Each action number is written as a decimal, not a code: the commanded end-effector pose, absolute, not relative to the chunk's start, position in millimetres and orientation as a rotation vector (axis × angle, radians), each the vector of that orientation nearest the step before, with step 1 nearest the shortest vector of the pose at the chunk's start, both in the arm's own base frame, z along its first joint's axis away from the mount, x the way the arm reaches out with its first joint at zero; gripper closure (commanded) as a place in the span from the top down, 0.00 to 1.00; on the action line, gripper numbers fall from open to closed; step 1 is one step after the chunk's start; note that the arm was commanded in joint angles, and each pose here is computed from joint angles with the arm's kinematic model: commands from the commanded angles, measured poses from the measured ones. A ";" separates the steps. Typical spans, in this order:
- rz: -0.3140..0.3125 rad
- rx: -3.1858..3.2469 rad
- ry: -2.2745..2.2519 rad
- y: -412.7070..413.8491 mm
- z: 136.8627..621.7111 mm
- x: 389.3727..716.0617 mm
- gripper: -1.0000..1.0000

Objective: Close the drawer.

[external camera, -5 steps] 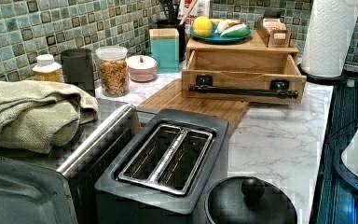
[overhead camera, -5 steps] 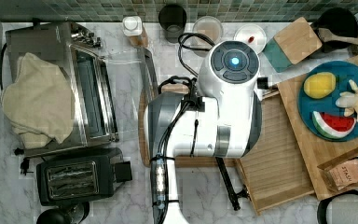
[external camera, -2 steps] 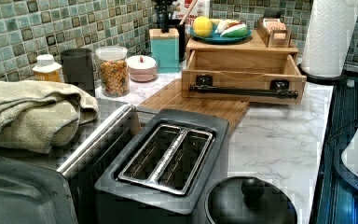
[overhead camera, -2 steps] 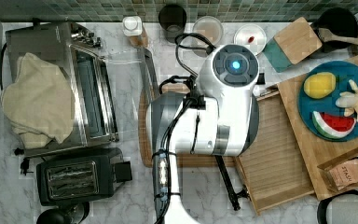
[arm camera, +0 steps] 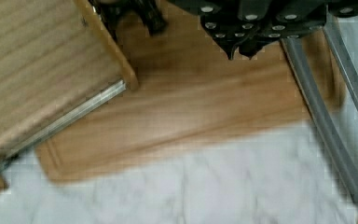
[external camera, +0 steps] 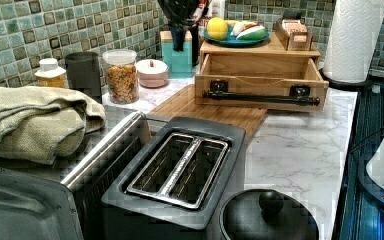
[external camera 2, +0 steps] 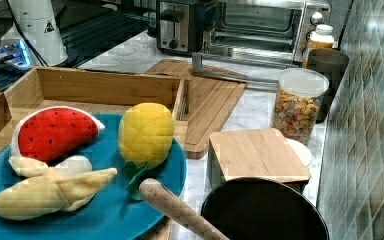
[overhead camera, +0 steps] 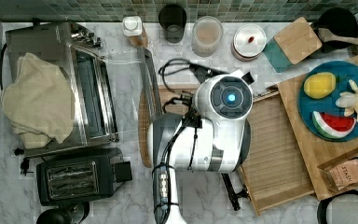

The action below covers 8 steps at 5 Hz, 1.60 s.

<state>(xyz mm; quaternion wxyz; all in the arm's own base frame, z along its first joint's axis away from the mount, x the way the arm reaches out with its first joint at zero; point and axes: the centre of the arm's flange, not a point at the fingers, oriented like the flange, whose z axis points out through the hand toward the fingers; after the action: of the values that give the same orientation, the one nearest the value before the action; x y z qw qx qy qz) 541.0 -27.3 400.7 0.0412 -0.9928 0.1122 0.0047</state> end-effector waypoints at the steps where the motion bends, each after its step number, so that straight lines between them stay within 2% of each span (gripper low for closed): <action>1: 0.043 -3.018 -0.168 -8.9 367.9 505.5 0.00; 2: 0.012 -3.018 -0.310 -11.7 351.7 487.8 0.00; 4: 0.063 -3.069 -0.396 -0.2 349.5 458.8 0.00; 5: 0.012 -3.085 -0.458 -4.6 328.9 445.7 0.00; 7: 0.061 -3.062 -0.551 -37.1 294.4 436.6 0.00; 8: 0.117 -3.076 -0.519 -46.4 283.4 431.5 0.00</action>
<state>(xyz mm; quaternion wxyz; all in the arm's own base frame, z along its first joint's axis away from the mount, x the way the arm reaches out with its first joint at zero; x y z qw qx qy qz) 450.3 -26.5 316.8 0.0024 -0.9857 -0.1677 -0.0166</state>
